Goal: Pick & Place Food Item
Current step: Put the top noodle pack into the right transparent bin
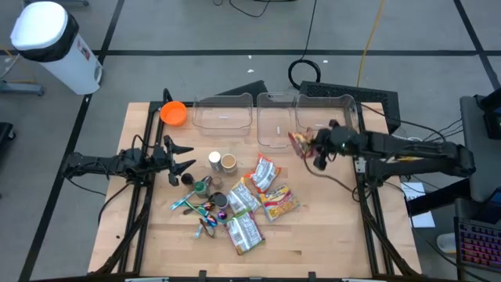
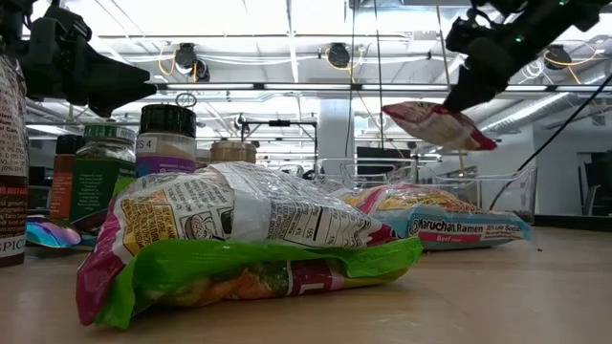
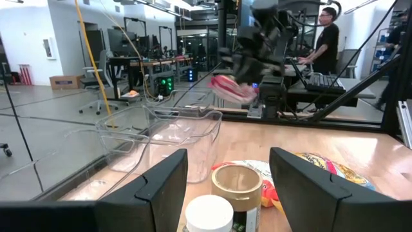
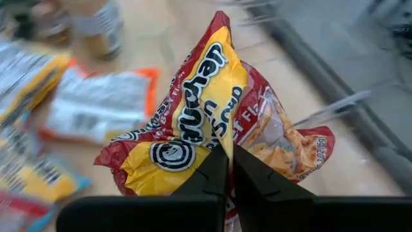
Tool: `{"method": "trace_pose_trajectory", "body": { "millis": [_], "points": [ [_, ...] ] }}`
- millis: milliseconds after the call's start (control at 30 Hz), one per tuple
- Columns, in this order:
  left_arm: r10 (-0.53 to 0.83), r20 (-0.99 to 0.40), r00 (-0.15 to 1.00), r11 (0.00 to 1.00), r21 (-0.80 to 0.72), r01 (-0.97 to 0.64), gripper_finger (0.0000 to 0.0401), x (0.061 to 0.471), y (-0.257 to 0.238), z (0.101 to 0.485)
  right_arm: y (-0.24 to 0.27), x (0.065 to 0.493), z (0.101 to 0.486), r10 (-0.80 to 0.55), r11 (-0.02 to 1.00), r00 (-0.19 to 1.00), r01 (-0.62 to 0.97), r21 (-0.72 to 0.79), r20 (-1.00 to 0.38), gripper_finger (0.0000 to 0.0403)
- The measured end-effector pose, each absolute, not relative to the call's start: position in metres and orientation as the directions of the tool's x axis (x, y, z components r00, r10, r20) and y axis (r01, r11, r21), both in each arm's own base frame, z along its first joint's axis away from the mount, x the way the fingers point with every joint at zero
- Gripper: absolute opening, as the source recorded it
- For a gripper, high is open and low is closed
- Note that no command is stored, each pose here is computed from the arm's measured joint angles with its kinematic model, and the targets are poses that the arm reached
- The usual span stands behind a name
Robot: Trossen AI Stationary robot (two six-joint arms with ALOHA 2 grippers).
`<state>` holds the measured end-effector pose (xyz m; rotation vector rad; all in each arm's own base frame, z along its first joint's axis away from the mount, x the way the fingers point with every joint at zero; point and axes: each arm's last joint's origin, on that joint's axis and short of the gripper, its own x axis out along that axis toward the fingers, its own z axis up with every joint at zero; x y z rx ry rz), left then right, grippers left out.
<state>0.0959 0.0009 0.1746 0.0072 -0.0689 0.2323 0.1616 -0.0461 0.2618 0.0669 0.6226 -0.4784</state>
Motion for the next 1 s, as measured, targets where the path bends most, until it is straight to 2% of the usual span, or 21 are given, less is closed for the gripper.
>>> {"method": "trace_pose_trajectory", "body": {
  "millis": [200,300,600,1000],
  "points": [
    [0.23,0.069,0.971,0.973,-0.001,-0.23,0.0228,0.096,0.001,0.175,-0.088,0.156,0.28,-0.569,0.792,0.605,0.586,-0.172,-0.557,0.0003],
    [0.23,0.069,0.971,0.973,-0.001,-0.23,0.0228,0.096,0.001,0.175,-0.115,0.153,0.28,-0.602,0.754,0.561,0.633,-0.173,-0.569,0.0002],
    [0.23,0.069,0.971,0.973,-0.001,-0.23,0.0228,0.096,0.001,0.175,-0.186,0.144,0.242,-0.54,0.714,0.502,0.698,-0.052,-0.675,0.0002],
    [0.23,0.069,0.971,0.973,-0.001,-0.23,0.0228,0.096,0.001,0.175,-0.205,0.151,0.223,-0.508,0.663,0.515,0.745,0.068,-0.691,0.0002]
  ]
}}
